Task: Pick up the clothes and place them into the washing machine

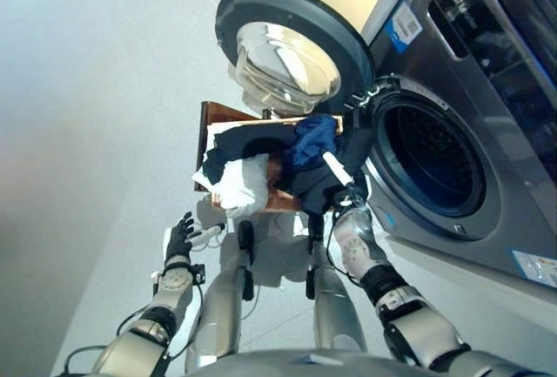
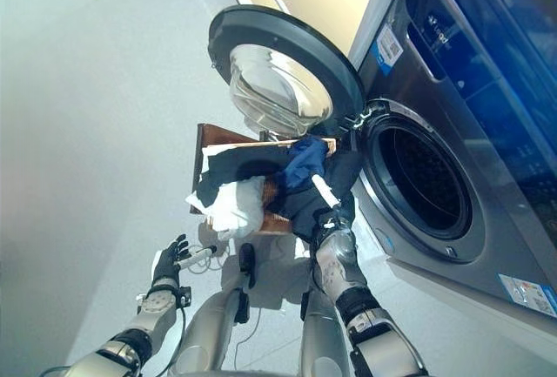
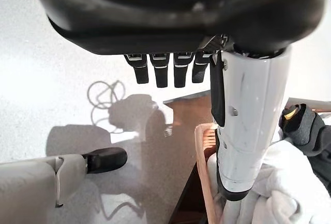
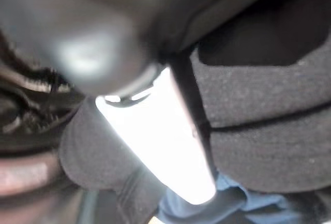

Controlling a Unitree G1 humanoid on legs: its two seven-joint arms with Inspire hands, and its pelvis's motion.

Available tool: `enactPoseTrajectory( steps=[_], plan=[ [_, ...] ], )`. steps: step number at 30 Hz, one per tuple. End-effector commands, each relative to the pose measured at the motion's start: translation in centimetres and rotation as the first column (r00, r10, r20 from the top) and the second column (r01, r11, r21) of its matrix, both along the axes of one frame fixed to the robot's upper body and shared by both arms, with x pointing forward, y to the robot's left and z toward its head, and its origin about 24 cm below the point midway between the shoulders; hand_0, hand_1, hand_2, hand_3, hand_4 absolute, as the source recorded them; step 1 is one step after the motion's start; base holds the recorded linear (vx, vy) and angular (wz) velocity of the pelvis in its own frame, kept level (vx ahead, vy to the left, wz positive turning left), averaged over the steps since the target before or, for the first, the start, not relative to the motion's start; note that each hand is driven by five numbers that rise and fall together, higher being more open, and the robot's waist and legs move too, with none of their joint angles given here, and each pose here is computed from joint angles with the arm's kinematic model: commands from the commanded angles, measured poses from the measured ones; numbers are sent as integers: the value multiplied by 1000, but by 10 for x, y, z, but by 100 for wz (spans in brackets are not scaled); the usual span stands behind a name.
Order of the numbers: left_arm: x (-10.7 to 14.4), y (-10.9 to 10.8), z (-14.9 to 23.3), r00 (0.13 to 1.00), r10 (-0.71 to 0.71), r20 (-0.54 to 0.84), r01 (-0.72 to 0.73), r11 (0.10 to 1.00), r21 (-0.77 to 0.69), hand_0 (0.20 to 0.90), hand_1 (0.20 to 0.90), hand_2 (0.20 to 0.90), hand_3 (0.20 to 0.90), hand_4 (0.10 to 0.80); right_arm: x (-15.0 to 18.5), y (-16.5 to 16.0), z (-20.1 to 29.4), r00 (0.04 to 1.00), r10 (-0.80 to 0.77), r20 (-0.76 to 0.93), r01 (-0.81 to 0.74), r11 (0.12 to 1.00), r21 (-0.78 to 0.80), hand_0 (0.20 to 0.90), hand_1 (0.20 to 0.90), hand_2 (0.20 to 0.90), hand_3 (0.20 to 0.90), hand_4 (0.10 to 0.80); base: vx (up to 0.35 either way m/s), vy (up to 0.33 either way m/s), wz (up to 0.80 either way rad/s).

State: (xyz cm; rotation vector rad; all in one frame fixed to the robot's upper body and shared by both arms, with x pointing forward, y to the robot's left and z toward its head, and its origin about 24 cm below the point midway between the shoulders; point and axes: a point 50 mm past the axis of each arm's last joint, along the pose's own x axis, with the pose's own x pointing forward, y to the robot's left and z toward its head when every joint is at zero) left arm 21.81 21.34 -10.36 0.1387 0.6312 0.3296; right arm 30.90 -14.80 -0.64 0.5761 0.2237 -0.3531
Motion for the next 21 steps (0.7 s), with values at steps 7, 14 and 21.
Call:
enactPoseTrajectory(
  steps=[7, 14, 21],
  plan=[
    [-5, -8, -6, 1000, 14, -10, -14, 999, -38, 900, 900, 900, 900, 800, 16, -23, 42, 939, -185, 289, 119, 965, 233, 200, 200, 200, 200, 300, 32, 8, -9],
    [-6, -12, -8, 1000, 11, -11, -12, 998, -66, 900, 900, 900, 900, 800, 17, -39, 42, 922, -275, 272, 201, 942, 270, 200, 200, 200, 200, 300, 7, 1, -1],
    [-6, -15, -8, 1000, 4, -9, -4, 997, -75, 900, 900, 900, 900, 800, 15, -54, 42, 908, -325, 264, 257, 930, 262, 200, 200, 200, 200, 300, 4, -2, -2]
  ],
)
